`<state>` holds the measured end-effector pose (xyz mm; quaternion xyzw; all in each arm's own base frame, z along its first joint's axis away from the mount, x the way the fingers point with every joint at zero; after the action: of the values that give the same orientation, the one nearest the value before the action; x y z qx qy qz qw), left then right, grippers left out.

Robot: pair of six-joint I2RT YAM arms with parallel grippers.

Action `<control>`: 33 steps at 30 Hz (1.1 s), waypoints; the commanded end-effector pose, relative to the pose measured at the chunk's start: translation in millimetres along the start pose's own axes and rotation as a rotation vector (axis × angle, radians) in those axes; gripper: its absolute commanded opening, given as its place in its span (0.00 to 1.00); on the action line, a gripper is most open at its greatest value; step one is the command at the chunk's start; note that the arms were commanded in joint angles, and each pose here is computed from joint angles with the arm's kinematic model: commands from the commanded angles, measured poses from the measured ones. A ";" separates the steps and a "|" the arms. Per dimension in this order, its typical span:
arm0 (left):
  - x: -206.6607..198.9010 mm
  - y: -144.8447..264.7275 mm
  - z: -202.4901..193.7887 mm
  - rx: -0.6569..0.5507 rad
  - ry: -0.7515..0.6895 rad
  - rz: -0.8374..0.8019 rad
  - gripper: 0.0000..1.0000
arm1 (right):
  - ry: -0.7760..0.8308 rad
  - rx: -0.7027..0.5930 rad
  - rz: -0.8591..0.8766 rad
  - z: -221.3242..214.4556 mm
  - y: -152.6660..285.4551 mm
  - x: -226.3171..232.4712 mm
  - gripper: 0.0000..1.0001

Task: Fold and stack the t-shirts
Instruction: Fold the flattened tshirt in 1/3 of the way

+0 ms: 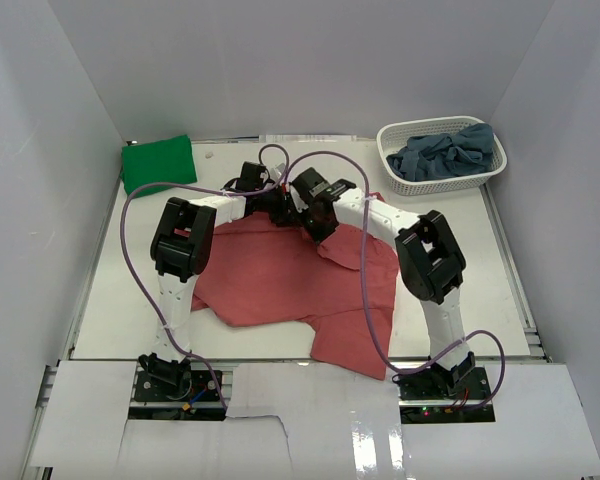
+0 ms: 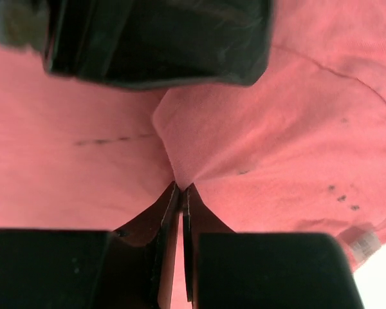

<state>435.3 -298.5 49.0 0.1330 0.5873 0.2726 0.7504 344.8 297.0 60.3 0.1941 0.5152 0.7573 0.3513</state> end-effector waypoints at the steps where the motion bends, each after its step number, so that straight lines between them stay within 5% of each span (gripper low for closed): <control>1: -10.2 4.5 -3.2 0.010 -0.022 -0.018 0.50 | -0.119 -0.026 0.246 16.6 25.6 9.7 0.10; 4: -11.2 4.9 -2.8 0.009 -0.024 -0.021 0.50 | -0.203 -0.010 0.313 12.3 26.8 -1.1 0.15; 5: -10.8 4.9 -2.9 0.009 -0.023 -0.019 0.50 | -0.231 -0.006 0.332 10.9 26.1 -4.3 0.22; 6: -10.8 4.9 -2.9 0.009 -0.023 -0.019 0.50 | -0.257 0.001 0.381 9.2 26.5 -2.0 0.43; 9: -11.4 4.4 -2.7 0.011 -0.019 -0.023 0.50 | -0.336 0.023 0.428 1.8 22.2 -12.1 0.60; 17: -11.3 4.7 -3.2 0.012 -0.021 -0.022 0.50 | -0.216 -0.095 0.317 7.1 43.8 -12.1 0.64; 33: -13.5 5.6 -2.0 0.010 -0.023 -0.026 0.50 | -0.033 -0.095 0.124 -21.0 31.6 18.1 0.62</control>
<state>434.6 -298.8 48.9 0.1332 0.5881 0.2711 0.7503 301.3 276.0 54.0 0.2755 0.4865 0.7712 0.3045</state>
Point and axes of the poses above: each gripper's point midway between its finger pads, its own y axis back along the fingers, its own x axis along the line the jaws close on, z = x × y, the point moved 1 cm from there along y, back along the fingers, and after that the axes turned 1 degree about y, right-handed, at the moved point
